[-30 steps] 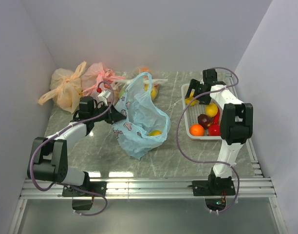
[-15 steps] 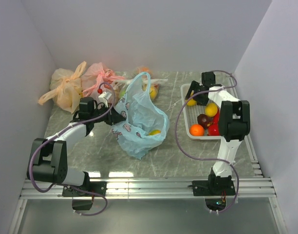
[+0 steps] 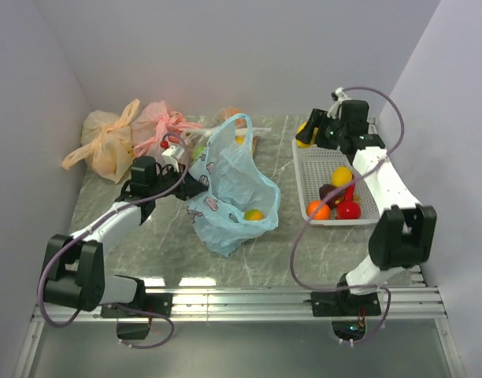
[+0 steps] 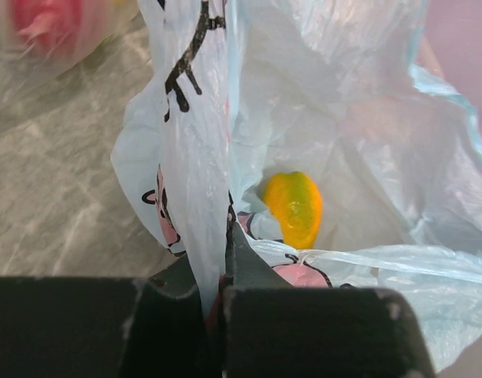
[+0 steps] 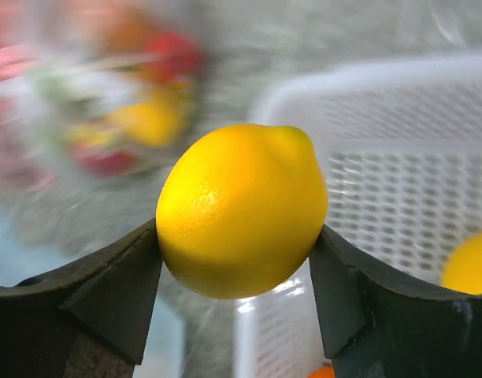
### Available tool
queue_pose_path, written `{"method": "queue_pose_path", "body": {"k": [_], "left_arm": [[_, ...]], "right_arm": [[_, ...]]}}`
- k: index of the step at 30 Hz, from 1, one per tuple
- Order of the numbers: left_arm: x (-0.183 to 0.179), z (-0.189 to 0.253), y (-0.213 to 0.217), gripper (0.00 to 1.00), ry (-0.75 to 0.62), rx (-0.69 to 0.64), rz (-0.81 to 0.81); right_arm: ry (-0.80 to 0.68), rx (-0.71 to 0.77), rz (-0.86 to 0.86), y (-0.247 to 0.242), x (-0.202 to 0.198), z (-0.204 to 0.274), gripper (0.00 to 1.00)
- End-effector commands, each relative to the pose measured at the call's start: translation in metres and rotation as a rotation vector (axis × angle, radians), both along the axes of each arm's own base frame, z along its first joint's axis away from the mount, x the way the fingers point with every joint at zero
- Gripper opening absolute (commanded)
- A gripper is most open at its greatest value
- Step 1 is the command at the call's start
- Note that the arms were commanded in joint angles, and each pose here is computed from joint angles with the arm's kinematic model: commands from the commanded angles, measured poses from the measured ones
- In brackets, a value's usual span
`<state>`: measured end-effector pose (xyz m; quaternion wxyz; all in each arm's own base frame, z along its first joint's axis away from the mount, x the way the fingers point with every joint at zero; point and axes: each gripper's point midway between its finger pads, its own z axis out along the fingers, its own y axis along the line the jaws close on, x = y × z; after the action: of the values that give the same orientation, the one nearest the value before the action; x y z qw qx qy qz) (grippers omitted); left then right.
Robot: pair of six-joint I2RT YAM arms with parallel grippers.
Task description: Place the fake fruits into the plastic bag and tie a complex knot
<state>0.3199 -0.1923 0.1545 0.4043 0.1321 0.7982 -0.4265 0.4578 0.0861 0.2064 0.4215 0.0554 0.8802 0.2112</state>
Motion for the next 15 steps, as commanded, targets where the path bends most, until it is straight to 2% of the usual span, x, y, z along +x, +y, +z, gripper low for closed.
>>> {"method": "queue_pose_path", "body": {"k": [1,3,6,10,15], "left_arm": [[-0.001,0.029,-0.004,0.07,-0.142,-0.035,-0.005],[-0.002,0.027,-0.006,0.0,-0.122,-0.04,-0.014],[-0.005,0.031,-0.011,0.0,-0.122,-0.048,-0.054],[-0.012,0.039,-0.017,0.01,-0.155,-0.072,-0.129],[-0.011,0.044,-0.02,0.01,-0.153,-0.071,-0.161]], "right_arm": [[-0.219,0.002,0.352,0.07,-0.05,0.077,0.36],[-0.312,-0.038,0.491,0.109,-0.086,0.1,0.36],[-0.41,-0.106,0.668,0.152,-0.13,0.106,0.37],[-0.405,-0.251,0.801,0.189,-0.154,0.077,0.37],[-0.421,-0.487,0.853,0.221,-0.167,0.039,0.38]]}}
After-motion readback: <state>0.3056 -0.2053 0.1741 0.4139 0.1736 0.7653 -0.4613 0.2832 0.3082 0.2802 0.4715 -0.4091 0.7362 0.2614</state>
